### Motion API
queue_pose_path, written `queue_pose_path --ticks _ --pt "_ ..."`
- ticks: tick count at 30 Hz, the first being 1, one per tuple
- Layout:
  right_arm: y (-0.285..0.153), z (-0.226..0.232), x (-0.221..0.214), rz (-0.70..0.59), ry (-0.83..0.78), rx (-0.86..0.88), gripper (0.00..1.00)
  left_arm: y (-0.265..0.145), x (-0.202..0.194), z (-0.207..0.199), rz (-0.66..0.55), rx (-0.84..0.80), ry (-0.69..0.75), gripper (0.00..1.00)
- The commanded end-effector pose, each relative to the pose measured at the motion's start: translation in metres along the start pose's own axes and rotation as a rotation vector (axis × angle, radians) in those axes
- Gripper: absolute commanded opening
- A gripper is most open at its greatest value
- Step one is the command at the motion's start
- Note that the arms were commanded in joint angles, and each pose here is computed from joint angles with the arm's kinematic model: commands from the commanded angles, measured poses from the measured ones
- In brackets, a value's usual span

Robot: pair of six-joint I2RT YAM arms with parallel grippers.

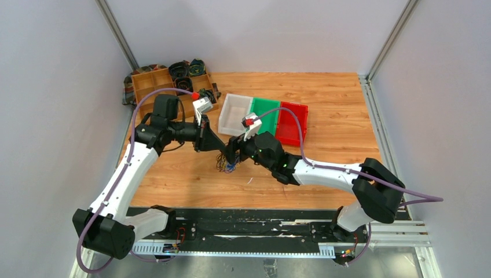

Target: Untangle the cables

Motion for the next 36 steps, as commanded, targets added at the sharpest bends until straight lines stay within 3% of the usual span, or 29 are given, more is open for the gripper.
queue_pose_path --ticks 1,13,24,29,36 --pt "-0.004 -0.002 -0.026 0.017 0.029 -0.028 0.75 -0.008 0.014 -0.035 -0.019 -0.092 0.020 0.01" --pt "-0.020 -0.018 -0.086 0.128 0.043 -0.101 0.72 -0.019 0.036 -0.057 -0.042 -0.101 0.061 0.01" --pt "-0.033 -0.027 -0.140 0.229 0.079 -0.139 0.71 -0.043 0.072 -0.086 -0.111 -0.034 0.182 0.01" --pt "-0.039 -0.029 -0.159 0.266 0.089 -0.153 0.71 -0.059 0.098 -0.098 -0.189 0.050 0.261 0.01" --pt "-0.048 -0.032 -0.184 0.316 0.116 -0.164 0.71 -0.098 0.159 -0.121 -0.393 0.237 0.388 0.00"
Point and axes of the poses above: each gripper's point midway between its finger pads, its own y axis out along the fingers, its own z axis along the line the jaws close on, x = y × z, the point moved 1 cm from there along -y, back along the fingers, and after that the axes turned 15 degrees about -y, right-handed, at the moved point
